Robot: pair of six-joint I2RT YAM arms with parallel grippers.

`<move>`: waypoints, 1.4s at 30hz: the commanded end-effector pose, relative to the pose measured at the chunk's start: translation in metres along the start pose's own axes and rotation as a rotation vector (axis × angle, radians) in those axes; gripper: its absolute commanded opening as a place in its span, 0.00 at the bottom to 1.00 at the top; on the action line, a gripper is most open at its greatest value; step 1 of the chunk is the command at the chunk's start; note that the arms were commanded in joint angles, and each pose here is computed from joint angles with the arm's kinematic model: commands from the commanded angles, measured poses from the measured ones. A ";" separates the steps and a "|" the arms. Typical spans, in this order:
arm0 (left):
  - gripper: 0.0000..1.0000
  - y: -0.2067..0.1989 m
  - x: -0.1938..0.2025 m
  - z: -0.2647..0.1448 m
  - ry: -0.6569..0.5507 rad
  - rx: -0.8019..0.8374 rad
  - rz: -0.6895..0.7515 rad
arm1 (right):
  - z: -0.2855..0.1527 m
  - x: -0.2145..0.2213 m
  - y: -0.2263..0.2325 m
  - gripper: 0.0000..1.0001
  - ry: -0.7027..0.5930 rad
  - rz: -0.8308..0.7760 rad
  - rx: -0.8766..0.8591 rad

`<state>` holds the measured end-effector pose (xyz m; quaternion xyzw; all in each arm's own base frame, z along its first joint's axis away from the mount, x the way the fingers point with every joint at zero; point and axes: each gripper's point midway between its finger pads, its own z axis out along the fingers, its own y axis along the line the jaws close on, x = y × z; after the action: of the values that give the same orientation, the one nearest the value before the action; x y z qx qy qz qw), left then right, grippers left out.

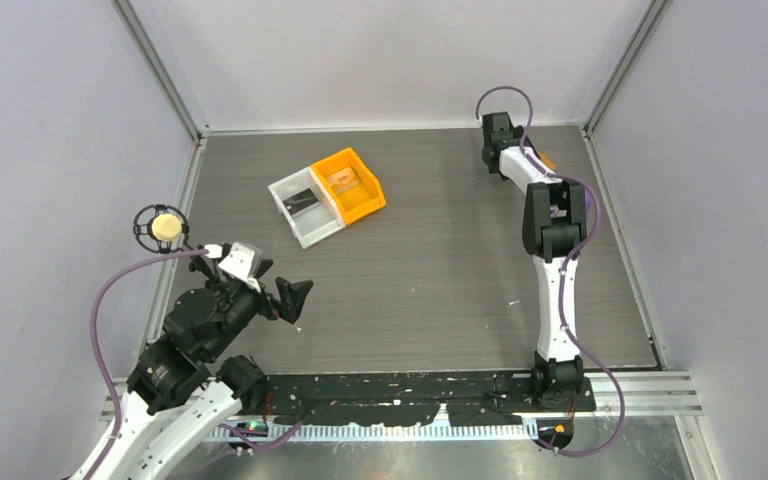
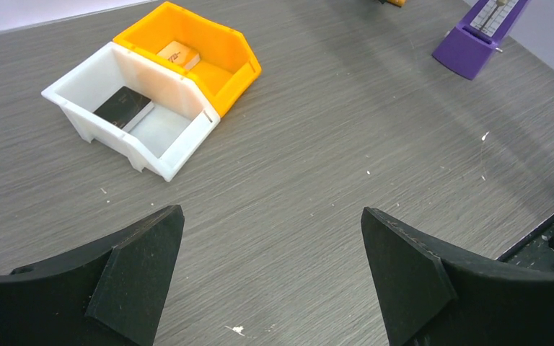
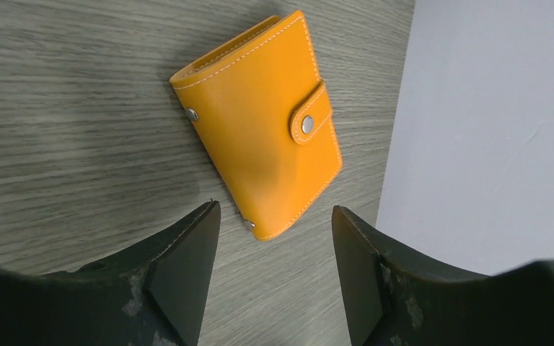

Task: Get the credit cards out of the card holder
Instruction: Move the card holder to the center of the board.

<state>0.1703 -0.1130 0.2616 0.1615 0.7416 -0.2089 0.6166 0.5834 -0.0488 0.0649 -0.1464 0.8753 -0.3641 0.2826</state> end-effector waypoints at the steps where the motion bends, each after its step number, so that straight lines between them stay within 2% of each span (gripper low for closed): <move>1: 0.98 -0.005 -0.017 0.000 -0.047 0.020 -0.001 | -0.001 -0.011 0.003 0.65 -0.033 -0.026 -0.024; 6: 0.98 -0.004 -0.014 0.000 -0.040 0.019 -0.003 | 0.009 0.000 -0.001 0.64 -0.017 -0.026 -0.064; 11: 0.98 0.000 -0.013 -0.001 -0.044 -0.006 -0.005 | 0.021 0.020 0.007 0.62 0.027 -0.100 -0.083; 16: 0.98 0.003 -0.012 -0.002 -0.041 -0.019 -0.008 | 0.027 0.021 0.008 0.59 0.027 -0.132 -0.071; 25: 0.98 0.009 -0.009 -0.002 -0.035 -0.051 0.003 | 0.030 0.022 0.014 0.36 0.013 -0.168 -0.134; 29: 0.98 0.007 -0.010 -0.001 -0.040 -0.042 0.006 | 0.028 0.019 0.017 0.22 -0.010 -0.158 -0.188; 30: 0.98 0.008 -0.009 -0.001 -0.036 -0.043 0.008 | 0.026 0.019 0.016 0.15 -0.011 -0.161 -0.195; 32: 0.98 0.008 -0.008 -0.001 -0.030 -0.047 0.009 | 0.024 0.018 0.019 0.07 -0.022 -0.166 -0.218; 37: 0.98 0.007 -0.009 -0.002 -0.038 -0.041 0.007 | 0.009 0.014 0.024 0.05 -0.055 -0.150 -0.279; 42: 0.98 0.007 -0.009 -0.003 -0.041 -0.040 0.008 | -0.032 -0.002 0.037 0.05 -0.140 -0.148 -0.360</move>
<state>0.1733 -0.1067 0.2617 0.1492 0.7437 -0.1949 0.6218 0.5761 -0.0531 0.0345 -0.2526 0.8905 -0.2826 0.2517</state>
